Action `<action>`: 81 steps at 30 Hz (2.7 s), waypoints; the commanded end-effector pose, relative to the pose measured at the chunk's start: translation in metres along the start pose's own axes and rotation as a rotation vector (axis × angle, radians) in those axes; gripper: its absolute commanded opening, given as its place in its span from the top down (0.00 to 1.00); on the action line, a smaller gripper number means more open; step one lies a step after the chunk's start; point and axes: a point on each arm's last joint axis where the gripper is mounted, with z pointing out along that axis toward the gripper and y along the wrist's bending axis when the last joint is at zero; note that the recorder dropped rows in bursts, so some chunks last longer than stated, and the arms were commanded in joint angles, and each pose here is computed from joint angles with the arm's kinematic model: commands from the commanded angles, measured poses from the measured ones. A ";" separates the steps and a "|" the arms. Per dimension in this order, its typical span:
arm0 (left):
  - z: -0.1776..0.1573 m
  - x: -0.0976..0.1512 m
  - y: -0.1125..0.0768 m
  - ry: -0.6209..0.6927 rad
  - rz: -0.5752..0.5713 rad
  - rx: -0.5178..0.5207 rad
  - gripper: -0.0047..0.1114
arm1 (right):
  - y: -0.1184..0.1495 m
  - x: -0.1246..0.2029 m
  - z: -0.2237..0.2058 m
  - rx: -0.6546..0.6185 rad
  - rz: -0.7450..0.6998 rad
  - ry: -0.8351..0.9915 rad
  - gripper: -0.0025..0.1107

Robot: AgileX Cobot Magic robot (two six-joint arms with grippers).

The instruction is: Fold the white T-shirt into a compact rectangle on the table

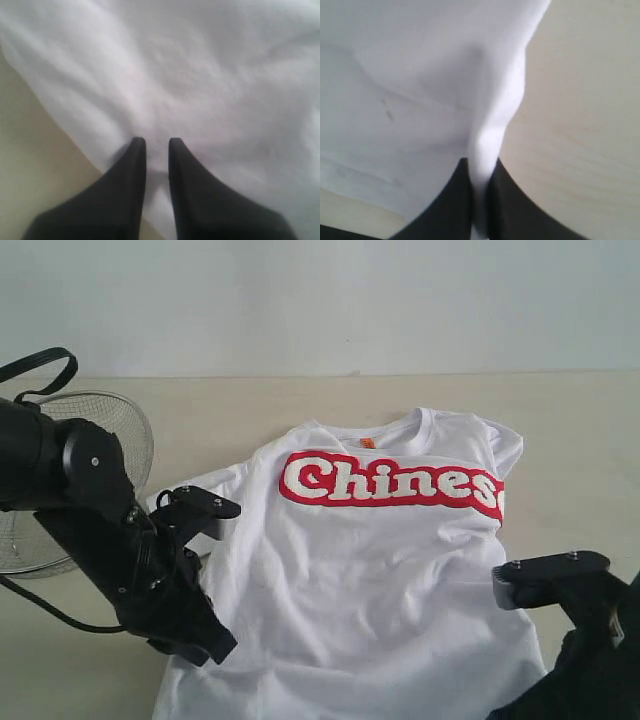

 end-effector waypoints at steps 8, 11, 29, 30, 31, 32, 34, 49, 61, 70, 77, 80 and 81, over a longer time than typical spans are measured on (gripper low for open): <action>0.000 0.002 -0.002 0.029 -0.001 -0.008 0.82 | 0.007 -0.021 -0.020 -0.043 0.014 -0.158 0.98; 0.000 0.002 -0.002 0.031 -0.001 -0.007 0.82 | 0.014 -0.032 -0.031 -0.070 -0.007 -0.202 0.98; -0.003 0.005 -0.002 0.065 0.011 -0.005 0.82 | 0.056 -0.097 -0.034 -0.333 -0.068 -0.288 0.98; -0.004 0.005 -0.002 0.064 0.014 -0.007 0.82 | 0.058 -0.100 -0.032 -0.347 -0.069 -0.297 0.98; -0.004 0.005 -0.003 0.061 0.012 -0.007 0.82 | 0.060 -0.103 -0.032 -0.360 -0.076 -0.307 0.98; -0.004 0.005 -0.002 0.062 0.014 -0.009 0.82 | 0.062 -0.106 -0.032 -0.373 -0.085 -0.312 0.98; -0.004 0.005 -0.002 0.063 0.014 -0.010 0.82 | 0.066 -0.110 -0.031 -0.403 -0.107 -0.311 0.92; -0.004 0.006 -0.003 0.077 0.012 -0.004 0.82 | 0.073 -0.118 0.005 -0.475 -0.125 -0.197 0.43; -0.004 0.008 -0.003 0.089 0.012 0.002 0.82 | 0.076 -0.121 0.010 -0.497 -0.163 -0.201 0.43; -0.005 0.009 -0.004 0.100 0.012 0.006 0.82 | 0.073 -0.115 -0.034 -0.466 -0.192 -0.305 0.43; -0.005 0.009 -0.004 0.106 0.017 0.004 0.82 | 0.036 -0.101 -0.053 -0.321 -0.058 -0.193 0.54; -0.005 0.009 -0.004 0.106 0.017 0.004 0.82 | 0.033 -0.094 -0.060 -0.334 -0.061 -0.152 0.58; -0.005 0.009 -0.004 0.106 0.017 0.004 0.82 | 0.033 -0.092 -0.062 -0.336 -0.069 -0.149 0.58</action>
